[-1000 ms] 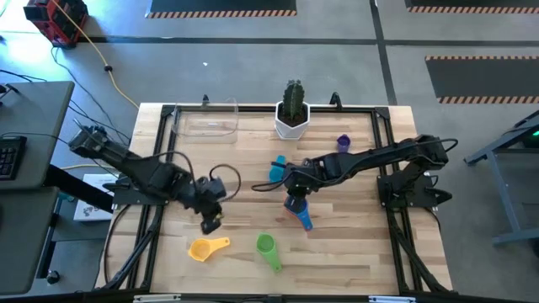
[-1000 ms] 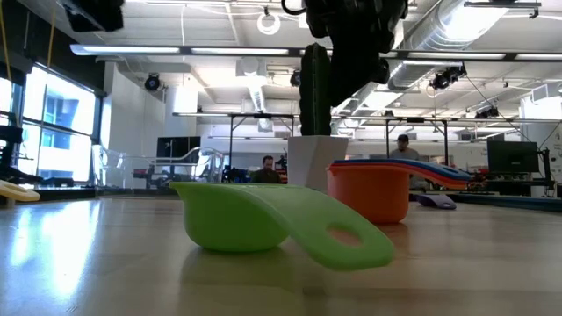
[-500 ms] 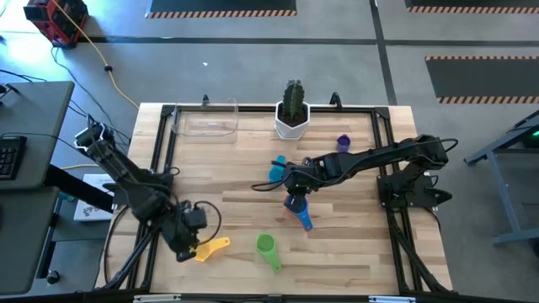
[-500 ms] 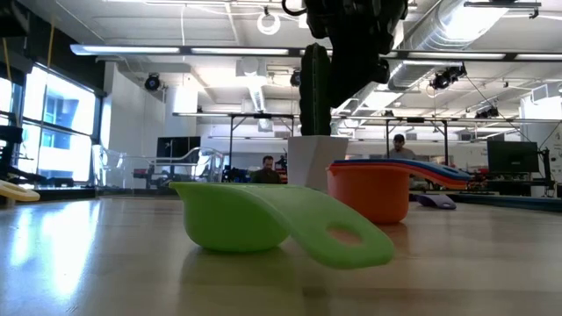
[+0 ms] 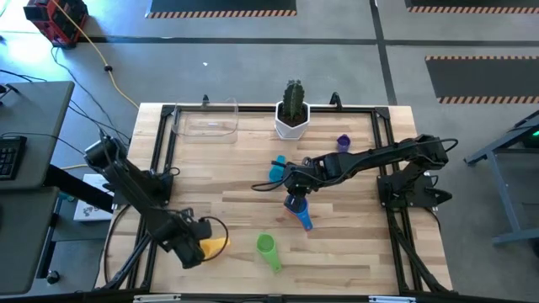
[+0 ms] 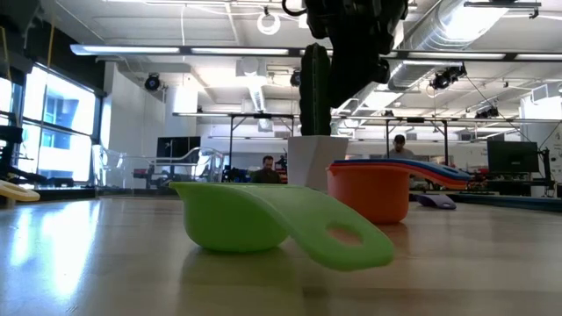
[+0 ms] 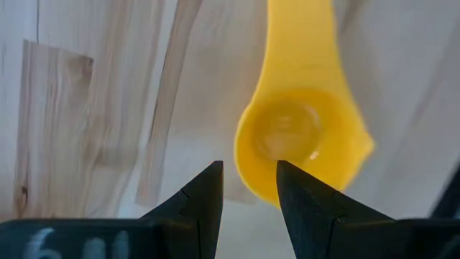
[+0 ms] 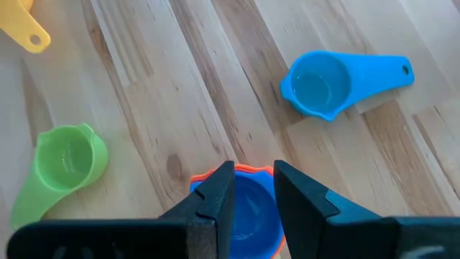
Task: Nest measuring cups in basket
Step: Stack the yellow measuring cup on the blue measuring cup
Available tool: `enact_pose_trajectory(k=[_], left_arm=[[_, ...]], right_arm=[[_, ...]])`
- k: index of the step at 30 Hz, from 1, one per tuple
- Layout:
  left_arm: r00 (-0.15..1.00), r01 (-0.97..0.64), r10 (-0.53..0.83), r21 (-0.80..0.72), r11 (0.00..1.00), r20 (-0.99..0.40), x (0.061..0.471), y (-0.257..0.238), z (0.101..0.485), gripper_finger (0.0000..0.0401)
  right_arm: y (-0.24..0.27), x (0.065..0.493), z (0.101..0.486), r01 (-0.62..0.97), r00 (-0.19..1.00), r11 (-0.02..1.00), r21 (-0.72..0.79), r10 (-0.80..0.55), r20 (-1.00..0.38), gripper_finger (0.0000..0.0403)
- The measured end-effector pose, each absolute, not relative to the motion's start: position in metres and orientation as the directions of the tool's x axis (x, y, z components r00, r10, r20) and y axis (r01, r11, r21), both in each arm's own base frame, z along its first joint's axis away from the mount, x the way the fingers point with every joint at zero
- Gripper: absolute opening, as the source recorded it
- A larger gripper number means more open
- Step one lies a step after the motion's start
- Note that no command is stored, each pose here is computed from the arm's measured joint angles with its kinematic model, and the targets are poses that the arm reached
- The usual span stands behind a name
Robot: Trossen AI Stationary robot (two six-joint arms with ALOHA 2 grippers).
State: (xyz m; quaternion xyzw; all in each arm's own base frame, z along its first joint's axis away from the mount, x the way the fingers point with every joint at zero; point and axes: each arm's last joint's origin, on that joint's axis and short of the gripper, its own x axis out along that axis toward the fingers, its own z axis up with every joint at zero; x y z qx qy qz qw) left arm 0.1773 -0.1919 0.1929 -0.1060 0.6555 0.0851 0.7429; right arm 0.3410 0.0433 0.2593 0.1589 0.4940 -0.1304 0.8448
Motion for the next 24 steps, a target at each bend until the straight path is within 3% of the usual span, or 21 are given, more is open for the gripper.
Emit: enact_pose_trajectory(k=[13,16,21,24], left_arm=[[0.042,-0.281,0.075,0.06,0.958,-0.996,0.183,-0.198,0.164,0.0117],[0.038,-0.278,0.079,0.066,0.958,-0.996,0.184,-0.198,0.162,0.0094],[0.039,-0.23,0.081,0.07,0.971,-0.996,0.184,-0.199,0.161,0.002],[0.057,-0.21,0.087,0.074,0.975,-0.995,0.185,-0.199,0.162,0.0011]], right_arm=[[0.043,0.341,0.259,0.38,0.476,0.914,0.14,-0.064,-0.877,0.009],[0.043,0.341,0.259,0.38,0.476,0.914,0.14,-0.064,-0.877,0.009],[0.043,0.341,0.259,0.38,0.476,0.914,0.141,-0.063,-0.877,0.009],[0.044,0.341,0.259,0.376,0.476,0.915,0.149,-0.052,-0.878,0.009]])
